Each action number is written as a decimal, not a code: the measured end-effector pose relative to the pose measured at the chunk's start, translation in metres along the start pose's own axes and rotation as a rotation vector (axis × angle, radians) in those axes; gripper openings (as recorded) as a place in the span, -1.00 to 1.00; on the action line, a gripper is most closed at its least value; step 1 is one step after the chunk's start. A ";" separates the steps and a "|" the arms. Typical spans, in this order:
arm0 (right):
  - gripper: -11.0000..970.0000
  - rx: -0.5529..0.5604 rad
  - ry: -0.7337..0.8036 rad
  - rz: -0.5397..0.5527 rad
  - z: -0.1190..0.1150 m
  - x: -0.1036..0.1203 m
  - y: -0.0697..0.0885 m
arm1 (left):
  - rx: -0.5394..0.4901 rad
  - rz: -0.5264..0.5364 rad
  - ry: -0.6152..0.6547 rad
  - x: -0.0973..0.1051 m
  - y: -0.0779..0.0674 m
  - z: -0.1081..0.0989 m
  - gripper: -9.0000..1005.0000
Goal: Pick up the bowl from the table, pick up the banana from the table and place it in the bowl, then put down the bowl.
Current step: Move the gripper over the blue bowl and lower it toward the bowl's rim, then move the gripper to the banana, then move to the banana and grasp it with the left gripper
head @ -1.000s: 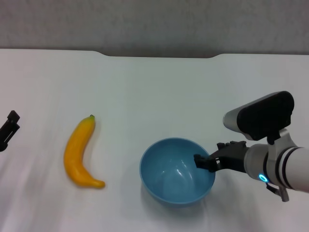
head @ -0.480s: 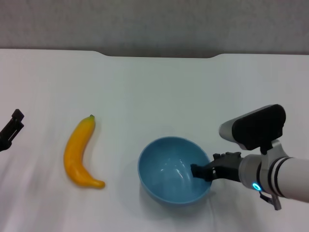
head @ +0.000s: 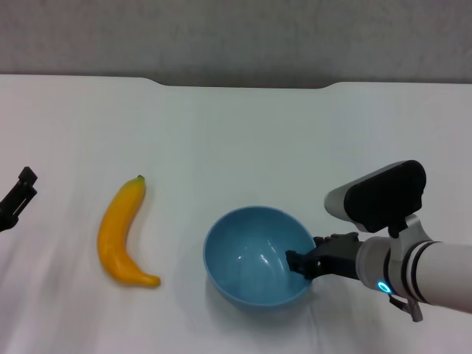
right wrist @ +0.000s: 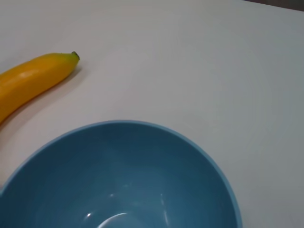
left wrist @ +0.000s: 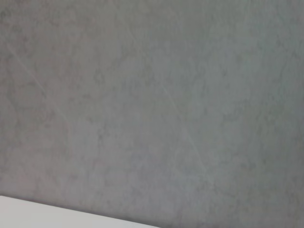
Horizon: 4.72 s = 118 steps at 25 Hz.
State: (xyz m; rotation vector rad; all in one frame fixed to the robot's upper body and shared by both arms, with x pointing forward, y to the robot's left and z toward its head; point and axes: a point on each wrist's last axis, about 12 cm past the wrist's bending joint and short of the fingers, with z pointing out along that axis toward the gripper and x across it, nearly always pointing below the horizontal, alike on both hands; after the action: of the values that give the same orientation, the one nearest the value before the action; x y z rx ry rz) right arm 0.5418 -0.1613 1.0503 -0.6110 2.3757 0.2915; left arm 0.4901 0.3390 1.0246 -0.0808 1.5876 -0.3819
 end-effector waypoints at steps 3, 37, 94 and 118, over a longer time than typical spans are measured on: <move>0.22 -0.001 -0.001 -0.007 -0.001 0.001 0.000 | -0.002 0.000 -0.001 0.000 0.000 0.000 0.71; -0.91 0.096 -0.137 0.042 -0.031 -0.006 -0.026 | 0.095 0.051 0.282 -0.019 -0.037 0.042 0.71; -0.88 0.125 -0.175 0.044 -0.037 -0.008 -0.033 | -0.070 0.185 0.631 0.014 -0.060 0.079 0.79; -0.86 0.122 -0.180 0.039 -0.037 -0.010 -0.032 | -0.035 0.197 0.688 0.026 -0.071 0.091 0.78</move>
State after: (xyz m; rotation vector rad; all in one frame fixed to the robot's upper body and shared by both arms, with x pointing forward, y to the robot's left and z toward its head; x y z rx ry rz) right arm 0.5441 -0.1987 1.0836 -0.4628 2.2155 0.2078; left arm 0.5652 0.2468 1.0195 0.2010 2.2583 -0.2352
